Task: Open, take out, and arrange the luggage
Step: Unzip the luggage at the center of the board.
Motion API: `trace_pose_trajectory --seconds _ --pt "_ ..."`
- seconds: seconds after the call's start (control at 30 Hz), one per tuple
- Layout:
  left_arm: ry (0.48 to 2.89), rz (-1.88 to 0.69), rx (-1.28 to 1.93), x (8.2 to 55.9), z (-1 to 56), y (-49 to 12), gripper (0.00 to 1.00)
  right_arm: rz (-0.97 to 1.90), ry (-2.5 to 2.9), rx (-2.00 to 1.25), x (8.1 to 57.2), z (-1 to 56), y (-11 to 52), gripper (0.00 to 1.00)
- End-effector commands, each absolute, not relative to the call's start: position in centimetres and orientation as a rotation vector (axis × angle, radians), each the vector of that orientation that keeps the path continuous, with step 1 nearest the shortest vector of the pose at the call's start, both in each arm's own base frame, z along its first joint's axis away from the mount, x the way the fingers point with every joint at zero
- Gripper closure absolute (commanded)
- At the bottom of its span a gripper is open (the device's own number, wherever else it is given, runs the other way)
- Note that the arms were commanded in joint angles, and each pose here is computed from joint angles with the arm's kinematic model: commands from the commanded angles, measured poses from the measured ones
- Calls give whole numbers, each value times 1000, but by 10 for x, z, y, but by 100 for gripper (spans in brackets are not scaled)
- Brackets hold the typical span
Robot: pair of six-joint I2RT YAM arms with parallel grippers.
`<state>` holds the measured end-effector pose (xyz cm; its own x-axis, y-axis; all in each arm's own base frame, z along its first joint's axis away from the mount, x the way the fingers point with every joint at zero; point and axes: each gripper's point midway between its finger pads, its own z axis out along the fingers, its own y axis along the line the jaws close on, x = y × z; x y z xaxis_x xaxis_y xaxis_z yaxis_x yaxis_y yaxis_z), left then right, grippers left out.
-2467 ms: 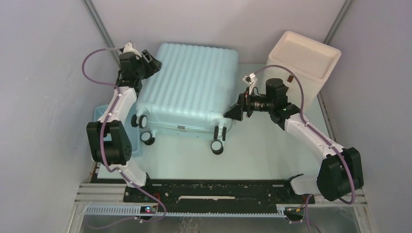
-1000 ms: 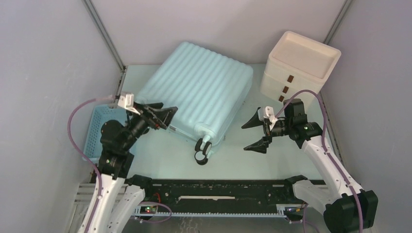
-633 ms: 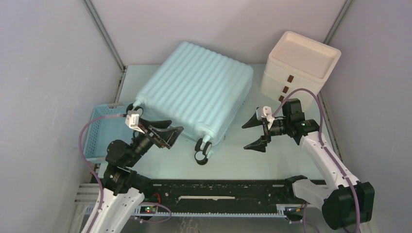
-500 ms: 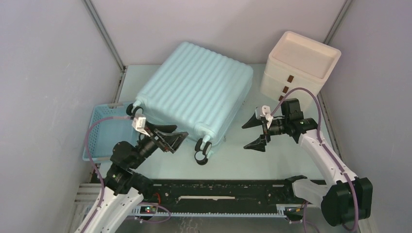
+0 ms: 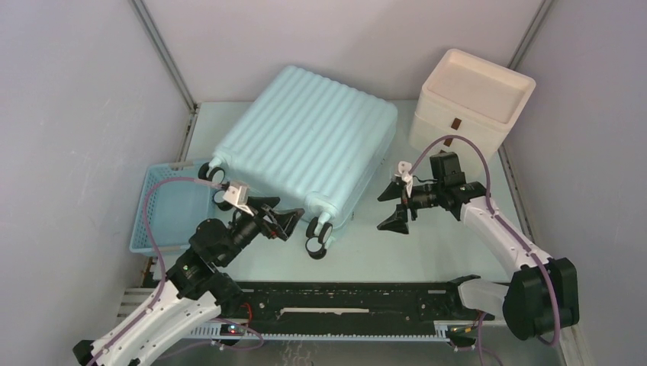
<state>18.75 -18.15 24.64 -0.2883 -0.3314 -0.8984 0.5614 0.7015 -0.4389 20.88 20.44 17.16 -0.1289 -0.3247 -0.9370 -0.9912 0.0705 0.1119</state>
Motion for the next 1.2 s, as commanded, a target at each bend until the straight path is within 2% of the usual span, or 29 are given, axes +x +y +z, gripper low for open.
trace_pose_trajectory --seconds 0.0,0.4,0.6,0.93,1.17 --pt "1527 -759 159 192 302 -163 0 1026 1650 -1278 226 164 210 0" --pt "1402 -569 135 197 390 -128 0 1157 1657 -1092 228 169 225 2" --pt "1379 -532 213 200 395 -135 0 1149 1719 -1018 242 155 231 5" --pt "1312 -671 232 182 394 -144 1 1352 1754 -914 230 138 258 7" --pt "1278 -746 186 189 372 -157 2 1357 1720 -966 225 127 272 14"
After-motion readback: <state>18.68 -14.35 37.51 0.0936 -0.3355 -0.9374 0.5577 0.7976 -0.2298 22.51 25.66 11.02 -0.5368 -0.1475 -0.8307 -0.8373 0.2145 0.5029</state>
